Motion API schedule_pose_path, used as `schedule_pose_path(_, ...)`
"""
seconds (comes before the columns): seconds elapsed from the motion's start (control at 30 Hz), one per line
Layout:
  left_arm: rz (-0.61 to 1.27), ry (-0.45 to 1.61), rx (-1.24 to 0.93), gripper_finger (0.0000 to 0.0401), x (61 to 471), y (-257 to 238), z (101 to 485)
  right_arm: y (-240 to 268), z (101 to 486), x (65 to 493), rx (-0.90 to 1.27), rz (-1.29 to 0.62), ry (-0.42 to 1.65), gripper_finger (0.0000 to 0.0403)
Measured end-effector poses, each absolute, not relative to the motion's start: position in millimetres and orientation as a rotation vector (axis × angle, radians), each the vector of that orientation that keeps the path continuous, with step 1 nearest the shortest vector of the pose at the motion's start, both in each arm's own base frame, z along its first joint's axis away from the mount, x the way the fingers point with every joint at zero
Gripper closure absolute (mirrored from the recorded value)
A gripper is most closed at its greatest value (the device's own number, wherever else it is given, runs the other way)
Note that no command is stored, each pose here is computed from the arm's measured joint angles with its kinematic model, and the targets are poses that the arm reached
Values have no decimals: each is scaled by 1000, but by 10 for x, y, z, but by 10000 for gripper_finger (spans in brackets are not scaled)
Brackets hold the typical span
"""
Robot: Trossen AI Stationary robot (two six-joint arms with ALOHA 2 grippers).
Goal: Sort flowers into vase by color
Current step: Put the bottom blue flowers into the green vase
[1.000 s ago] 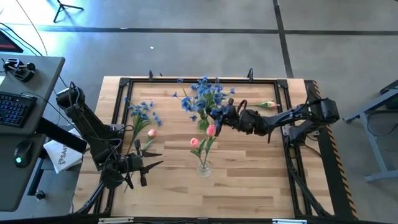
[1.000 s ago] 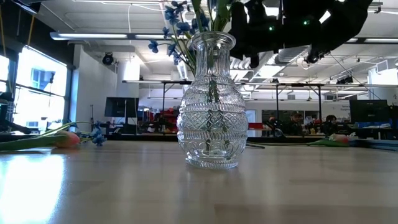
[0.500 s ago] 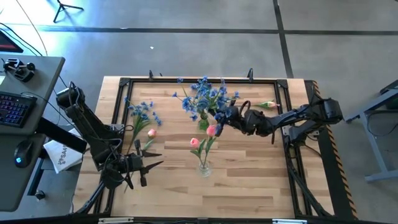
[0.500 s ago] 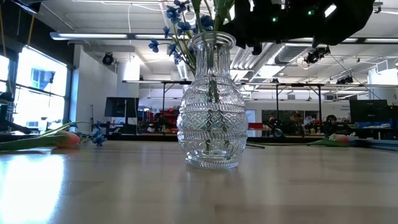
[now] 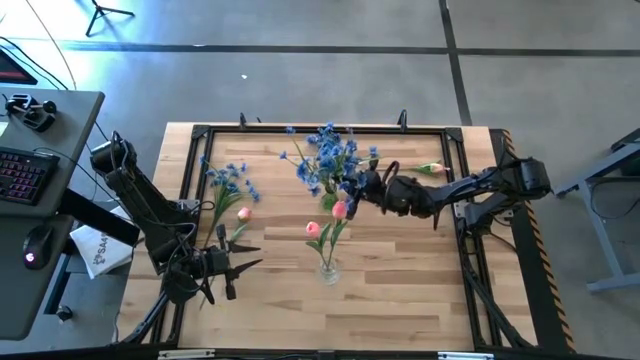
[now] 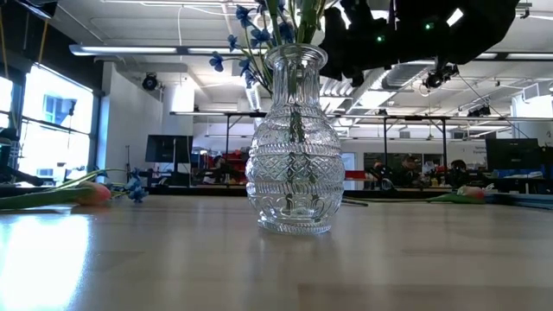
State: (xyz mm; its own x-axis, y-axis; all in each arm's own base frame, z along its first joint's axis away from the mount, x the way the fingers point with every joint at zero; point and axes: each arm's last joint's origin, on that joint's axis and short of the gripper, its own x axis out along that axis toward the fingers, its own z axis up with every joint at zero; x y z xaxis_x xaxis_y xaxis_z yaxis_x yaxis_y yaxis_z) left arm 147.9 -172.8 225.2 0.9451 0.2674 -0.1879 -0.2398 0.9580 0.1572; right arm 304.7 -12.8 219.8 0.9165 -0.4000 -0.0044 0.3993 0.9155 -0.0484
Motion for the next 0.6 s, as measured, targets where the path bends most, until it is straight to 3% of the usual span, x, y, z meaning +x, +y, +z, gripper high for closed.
schedule_pose_path(0.3, 259, 210, 134, 288, 1479, -1728, 2252, -175, 2112, 3041, -16, -426, 94, 370)
schedule_pose_path(0.6, 259, 210, 135, 288, 1479, -1728, 2252, -199, 1964, 3011, 37, -456, 232, 294)
